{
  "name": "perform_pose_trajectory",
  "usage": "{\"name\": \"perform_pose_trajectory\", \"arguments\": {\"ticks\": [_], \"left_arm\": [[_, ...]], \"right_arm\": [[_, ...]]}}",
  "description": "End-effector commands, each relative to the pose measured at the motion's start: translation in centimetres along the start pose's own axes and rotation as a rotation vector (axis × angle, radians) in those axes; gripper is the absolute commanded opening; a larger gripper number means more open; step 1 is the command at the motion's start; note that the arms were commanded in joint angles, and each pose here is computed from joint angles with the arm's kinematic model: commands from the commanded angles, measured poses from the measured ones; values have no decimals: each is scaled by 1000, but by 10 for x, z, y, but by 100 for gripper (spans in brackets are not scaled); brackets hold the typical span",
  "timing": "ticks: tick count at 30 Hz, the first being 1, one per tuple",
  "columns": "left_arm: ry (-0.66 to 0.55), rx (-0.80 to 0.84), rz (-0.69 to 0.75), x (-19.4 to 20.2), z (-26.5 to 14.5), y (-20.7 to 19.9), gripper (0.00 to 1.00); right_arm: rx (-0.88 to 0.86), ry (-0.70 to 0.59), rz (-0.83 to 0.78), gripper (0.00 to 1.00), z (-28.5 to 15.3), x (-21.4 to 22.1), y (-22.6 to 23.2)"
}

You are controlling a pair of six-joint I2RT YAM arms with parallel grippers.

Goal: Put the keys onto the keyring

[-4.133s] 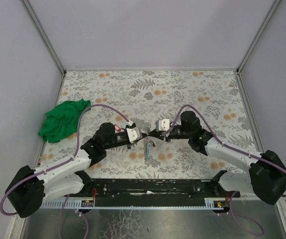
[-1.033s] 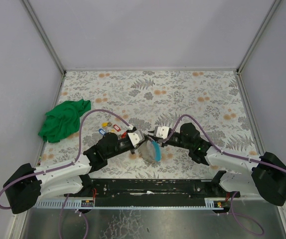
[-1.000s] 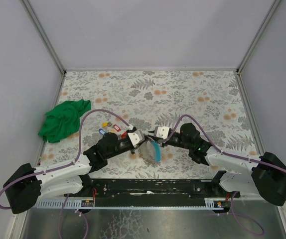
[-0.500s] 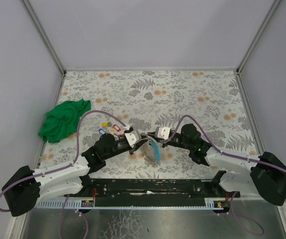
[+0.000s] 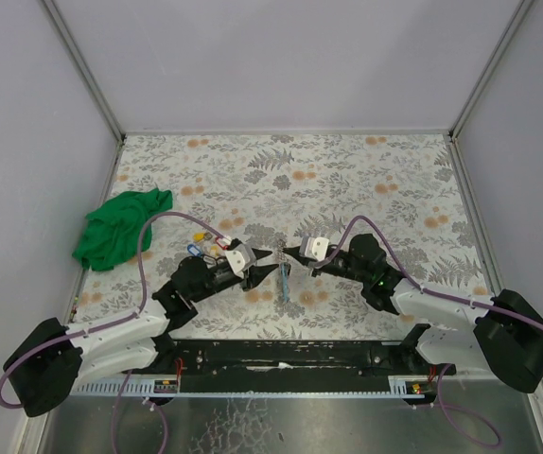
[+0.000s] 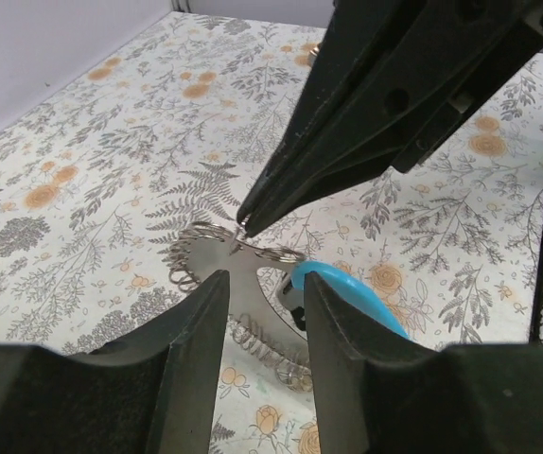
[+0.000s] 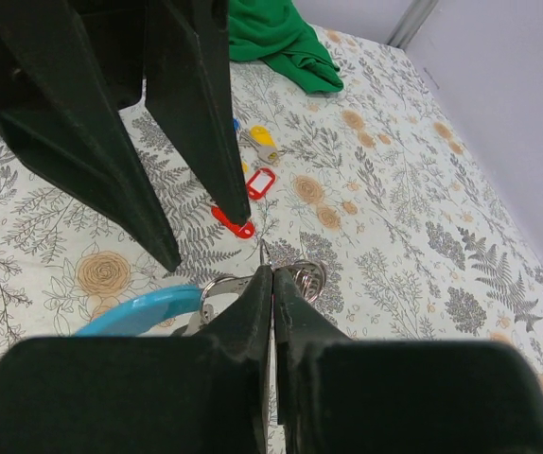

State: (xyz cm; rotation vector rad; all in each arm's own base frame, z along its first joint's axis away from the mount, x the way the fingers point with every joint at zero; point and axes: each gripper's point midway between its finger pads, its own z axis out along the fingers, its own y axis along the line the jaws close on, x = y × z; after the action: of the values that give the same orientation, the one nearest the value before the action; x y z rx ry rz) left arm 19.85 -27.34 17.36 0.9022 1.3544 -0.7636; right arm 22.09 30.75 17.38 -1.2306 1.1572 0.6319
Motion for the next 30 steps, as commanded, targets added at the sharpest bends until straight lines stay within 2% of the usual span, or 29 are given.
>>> {"name": "perform_pose_trajectory", "arguments": {"ticks": [1, 12, 30], "left_arm": [[-117, -64, 41, -28, 3, 17, 37], [-121, -88, 70, -32, 11, 27, 30], [-109, 57, 86, -34, 23, 6, 14]], "right_arm": [[20, -107, -56, 2, -2, -30, -10], [-5, -107, -111, 3, -2, -38, -10], [-62, -134, -101, 3, -1, -47, -2]]}}
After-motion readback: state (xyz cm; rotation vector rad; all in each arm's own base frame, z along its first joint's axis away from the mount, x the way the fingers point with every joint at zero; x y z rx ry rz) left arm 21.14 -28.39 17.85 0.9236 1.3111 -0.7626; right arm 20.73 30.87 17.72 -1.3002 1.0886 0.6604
